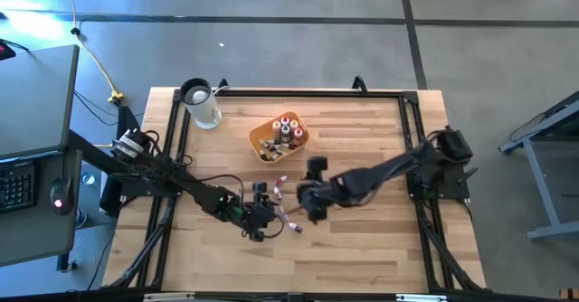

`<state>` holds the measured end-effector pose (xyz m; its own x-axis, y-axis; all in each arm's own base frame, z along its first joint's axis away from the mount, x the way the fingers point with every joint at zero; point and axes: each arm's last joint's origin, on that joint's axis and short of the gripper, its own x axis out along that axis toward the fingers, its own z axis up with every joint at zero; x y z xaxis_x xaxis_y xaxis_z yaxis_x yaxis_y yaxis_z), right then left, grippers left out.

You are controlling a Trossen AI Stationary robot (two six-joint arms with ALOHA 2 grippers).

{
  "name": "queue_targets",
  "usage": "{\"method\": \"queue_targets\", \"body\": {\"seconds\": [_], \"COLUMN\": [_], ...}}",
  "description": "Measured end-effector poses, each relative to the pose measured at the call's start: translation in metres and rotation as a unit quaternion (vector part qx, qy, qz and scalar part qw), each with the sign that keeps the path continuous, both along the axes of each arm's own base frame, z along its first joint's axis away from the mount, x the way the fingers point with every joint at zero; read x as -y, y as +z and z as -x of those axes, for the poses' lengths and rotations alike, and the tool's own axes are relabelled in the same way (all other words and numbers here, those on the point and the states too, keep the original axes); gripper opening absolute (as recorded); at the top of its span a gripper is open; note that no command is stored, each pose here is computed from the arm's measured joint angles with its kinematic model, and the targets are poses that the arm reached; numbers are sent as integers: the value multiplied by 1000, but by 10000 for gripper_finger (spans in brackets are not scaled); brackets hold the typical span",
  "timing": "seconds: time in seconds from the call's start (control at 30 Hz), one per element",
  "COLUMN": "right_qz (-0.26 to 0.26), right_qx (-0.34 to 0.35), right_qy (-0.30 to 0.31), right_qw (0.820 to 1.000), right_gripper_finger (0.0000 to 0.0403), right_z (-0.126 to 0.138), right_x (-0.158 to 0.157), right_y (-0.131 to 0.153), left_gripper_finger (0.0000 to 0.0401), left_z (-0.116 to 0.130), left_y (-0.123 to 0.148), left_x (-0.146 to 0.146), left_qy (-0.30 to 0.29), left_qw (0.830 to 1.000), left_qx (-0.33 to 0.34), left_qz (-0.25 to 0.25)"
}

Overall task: Pick & Place food coloring
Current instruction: Put the small orange food coloring bottle into the yellow bin

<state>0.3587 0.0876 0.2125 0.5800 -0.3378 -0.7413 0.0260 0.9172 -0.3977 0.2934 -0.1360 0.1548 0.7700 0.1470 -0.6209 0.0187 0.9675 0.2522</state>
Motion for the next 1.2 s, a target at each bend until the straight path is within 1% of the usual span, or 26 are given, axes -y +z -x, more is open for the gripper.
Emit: {"method": "queue_targets", "body": {"seconds": [0.13,0.3,0.37,0.5,0.7,0.77,0.87,0.97,1.13,1.2], "right_qz": [-26,-49,-55,-65,-56,-54,-62,-69,-76,-76], "right_qx": [0,0,-4,-4,-27,-35,-35,-36,-35,-35], "right_qy": [3,-3,-6,-11,-5,-9,-27,-46,-58,-58], "right_qw": [1000,999,998,998,998,998,997,996,995,995], "right_gripper_finger": [177,177,177,177,177,177,177,177,177,177], "right_z": [23,48,56,68,77,79,80,81,82,82], "right_x": [-21,-38,-42,-46,-47,-47,-46,-45,-45,-45], "right_y": [19,37,41,49,51,50,49,49,48,48], "left_gripper_finger": [157,157,157,156,156,156,156,156,156,156], "left_z": [0,-3,-7,-18,-27,-29,-29,-30,-35,-38], "left_y": [0,1,2,4,3,3,1,-8,-28,-32], "left_x": [0,-2,-7,-26,-56,-62,-65,-64,-62,-62], "left_qy": [-15,-50,-61,-83,-100,-116,-147,-168,-170,-165], "left_qw": [1000,998,998,996,990,988,985,983,981,982], "left_qx": [-4,-3,-1,-3,-20,-24,-29,-43,-61,-54], "left_qz": [-15,-35,-20,39,98,104,88,68,70,67]}}
